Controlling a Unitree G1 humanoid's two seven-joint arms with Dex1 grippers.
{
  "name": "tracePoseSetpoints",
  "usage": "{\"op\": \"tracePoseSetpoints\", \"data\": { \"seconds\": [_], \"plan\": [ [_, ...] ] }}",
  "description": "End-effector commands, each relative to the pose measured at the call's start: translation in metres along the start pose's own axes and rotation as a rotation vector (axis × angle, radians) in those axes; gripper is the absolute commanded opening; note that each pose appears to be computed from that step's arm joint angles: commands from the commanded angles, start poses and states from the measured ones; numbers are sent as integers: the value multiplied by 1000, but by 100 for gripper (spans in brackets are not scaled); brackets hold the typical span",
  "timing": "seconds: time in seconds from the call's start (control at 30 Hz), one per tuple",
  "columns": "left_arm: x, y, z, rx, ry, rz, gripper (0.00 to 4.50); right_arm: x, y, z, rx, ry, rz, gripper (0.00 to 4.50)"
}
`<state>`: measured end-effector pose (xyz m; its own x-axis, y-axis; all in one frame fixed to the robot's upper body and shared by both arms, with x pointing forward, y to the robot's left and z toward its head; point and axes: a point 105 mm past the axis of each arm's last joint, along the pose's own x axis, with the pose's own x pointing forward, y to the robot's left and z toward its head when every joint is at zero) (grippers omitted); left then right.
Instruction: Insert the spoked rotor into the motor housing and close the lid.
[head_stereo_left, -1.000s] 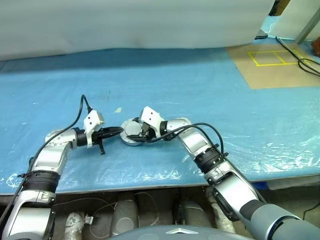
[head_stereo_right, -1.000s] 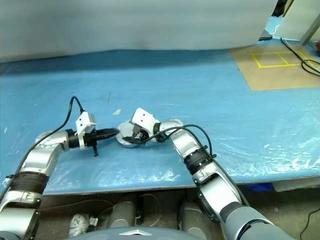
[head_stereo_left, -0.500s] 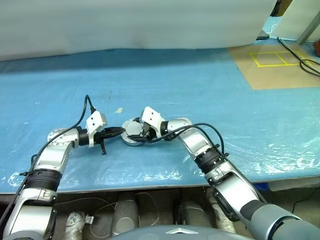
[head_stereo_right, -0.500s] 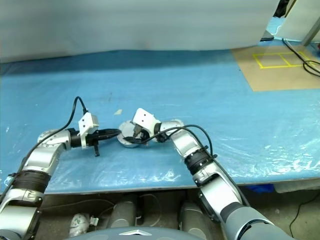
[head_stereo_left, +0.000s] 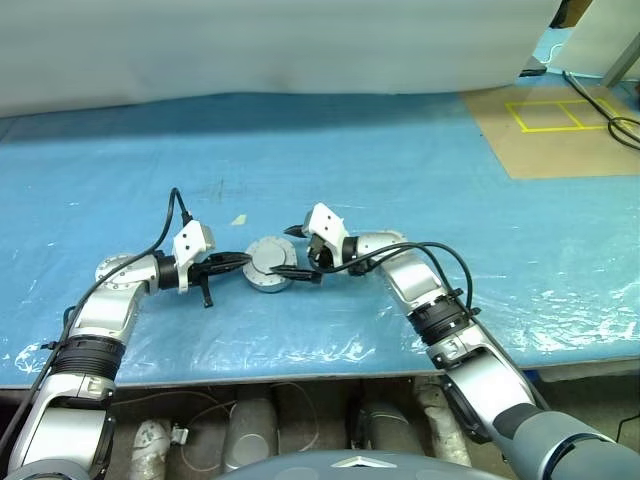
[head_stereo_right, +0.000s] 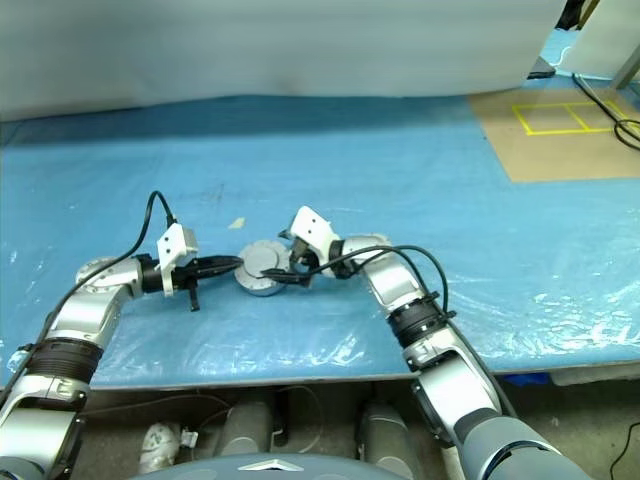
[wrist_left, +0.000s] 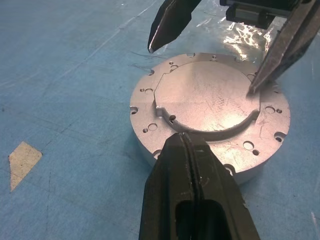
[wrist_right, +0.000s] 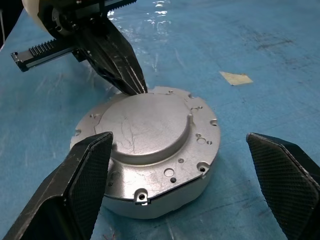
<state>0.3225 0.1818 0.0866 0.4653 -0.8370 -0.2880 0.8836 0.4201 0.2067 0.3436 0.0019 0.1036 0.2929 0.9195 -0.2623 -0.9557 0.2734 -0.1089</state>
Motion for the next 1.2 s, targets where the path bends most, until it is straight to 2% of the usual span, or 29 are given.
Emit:
{"op": "tracePoseSetpoints", "data": {
  "seconds": [0.03, 0.1, 0.2, 0.3, 0.4, 0.53, 0.67, 0.8, 0.9, 1.03, 1.2],
  "plan": [
    [1, -9, -17, -44, 54, -30, 0, -9, -7, 38, 60, -152, -15, 446],
    [2, -9, -17, -43, 54, -31, 0, -16, -13, 42, 151, -184, -31, 446],
    [2, -8, -16, -41, 54, -30, 0, -28, -30, 40, 386, -226, -95, 446],
    [2, -8, -16, -39, 54, -30, 0, -49, -41, 28, 714, -249, -89, 446],
    [2, -8, -16, -38, 54, -31, 0, -72, -43, 13, 862, -236, -103, 446],
    [3, -8, -16, -39, 52, -37, 0, -88, -33, -4, 911, -169, -129, 446],
    [6, -9, -16, -44, 50, -43, 0, -88, -17, -22, 893, -81, -188, 446],
    [8, -9, -15, -43, 46, -49, 0, -79, 3, -31, 1086, -73, -127, 446],
    [8, -8, -16, -38, 49, -48, 0, -64, 23, -43, 1183, 9, -65, 446],
    [8, -8, -16, -35, 49, -46, 0, -50, 29, -34, 1209, -10, -17, 446],
    [7, -8, -17, -35, 51, -42, 0, -37, 30, -36, 1212, 15, -20, 446]
  ]
}}
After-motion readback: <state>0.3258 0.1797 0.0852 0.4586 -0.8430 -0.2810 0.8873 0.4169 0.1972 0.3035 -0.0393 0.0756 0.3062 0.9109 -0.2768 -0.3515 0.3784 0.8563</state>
